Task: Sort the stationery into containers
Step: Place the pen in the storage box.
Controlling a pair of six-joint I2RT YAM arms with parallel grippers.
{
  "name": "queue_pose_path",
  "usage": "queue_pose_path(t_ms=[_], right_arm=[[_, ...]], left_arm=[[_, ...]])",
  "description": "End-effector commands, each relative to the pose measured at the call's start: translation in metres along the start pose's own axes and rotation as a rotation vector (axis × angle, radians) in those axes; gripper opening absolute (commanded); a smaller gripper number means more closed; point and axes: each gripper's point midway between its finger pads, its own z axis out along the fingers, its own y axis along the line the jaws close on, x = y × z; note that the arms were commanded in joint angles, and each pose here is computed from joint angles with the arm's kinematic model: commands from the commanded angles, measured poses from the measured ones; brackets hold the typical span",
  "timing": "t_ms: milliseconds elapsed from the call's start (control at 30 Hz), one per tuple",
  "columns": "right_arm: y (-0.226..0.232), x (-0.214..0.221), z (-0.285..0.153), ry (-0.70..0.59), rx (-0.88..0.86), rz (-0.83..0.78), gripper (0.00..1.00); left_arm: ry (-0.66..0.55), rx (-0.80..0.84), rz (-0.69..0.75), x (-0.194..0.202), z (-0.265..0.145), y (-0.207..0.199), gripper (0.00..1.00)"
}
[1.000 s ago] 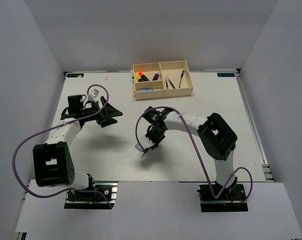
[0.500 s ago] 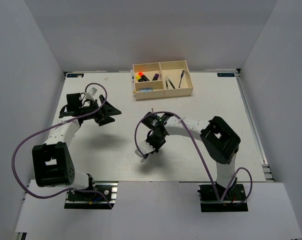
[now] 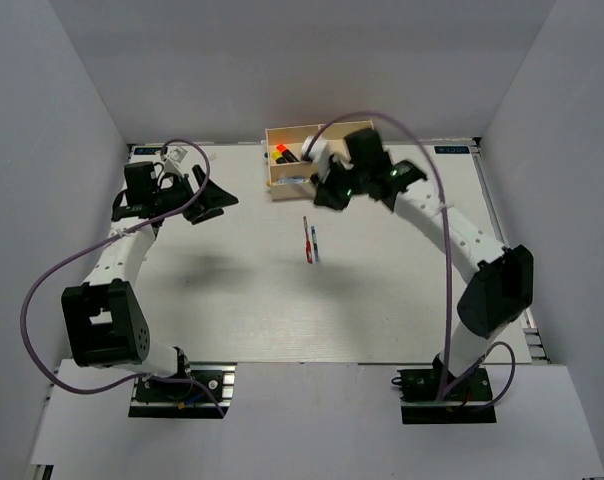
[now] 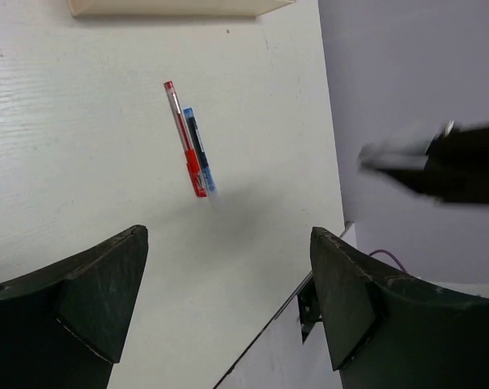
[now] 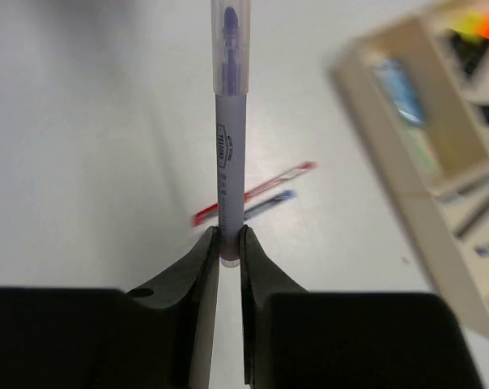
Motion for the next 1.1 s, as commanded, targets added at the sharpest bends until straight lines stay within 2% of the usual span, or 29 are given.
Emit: queue_pose_path(t_ms=[0,33,67,100,133,167,300,600,900,1067], right_arm=[[-0.120,-0.018,-0.035,-0.162,0.310,0.472,0.00],[-0.144,-0.019,-0.041,-0.171,0.371,0.516,0.00],[-0.166,-0.003,-0.025,-0.146,0.392,0.606,0.00],[-0.199,0.014,-0.039,-0.139,0.463,0.665,0.00],[-0.228,-0.007,-0.059,-0.202,0.539,0.646,0.00],[-0.246,0.007,-0.045,-0.183,0.558,0.663,0.00],[-0.307,0.007,-0.052,-0.298,0.709,0.580,0.00],[-0.344,0.049,0.005,-0.342,0.717,0.607,0.00],[-0.331,0.121,0.053,-0.202,0.681,0.708,0.00],[-0.326,0.135,0.062,-0.167,0.662,0.715,0.00]], left_arm=[[-0.013,0.009,0.018,-0.011,0.002,0.001,0.90],[-0.010,0.007,0.012,-0.009,0.003,0.004,0.90],[-0.011,0.010,0.014,-0.009,0.004,0.004,0.90],[-0.013,0.009,0.010,-0.008,0.004,0.005,0.89],[-0.009,0.006,0.004,-0.005,0.005,0.008,0.89],[-0.011,0.007,0.005,-0.004,0.006,0.009,0.89],[0.009,0.006,-0.015,0.004,0.011,0.015,0.89],[0.032,-0.005,-0.049,0.012,0.017,0.028,0.89],[0.033,-0.001,-0.085,0.022,0.019,0.033,0.89],[0.027,-0.015,-0.096,0.022,0.019,0.036,0.89]])
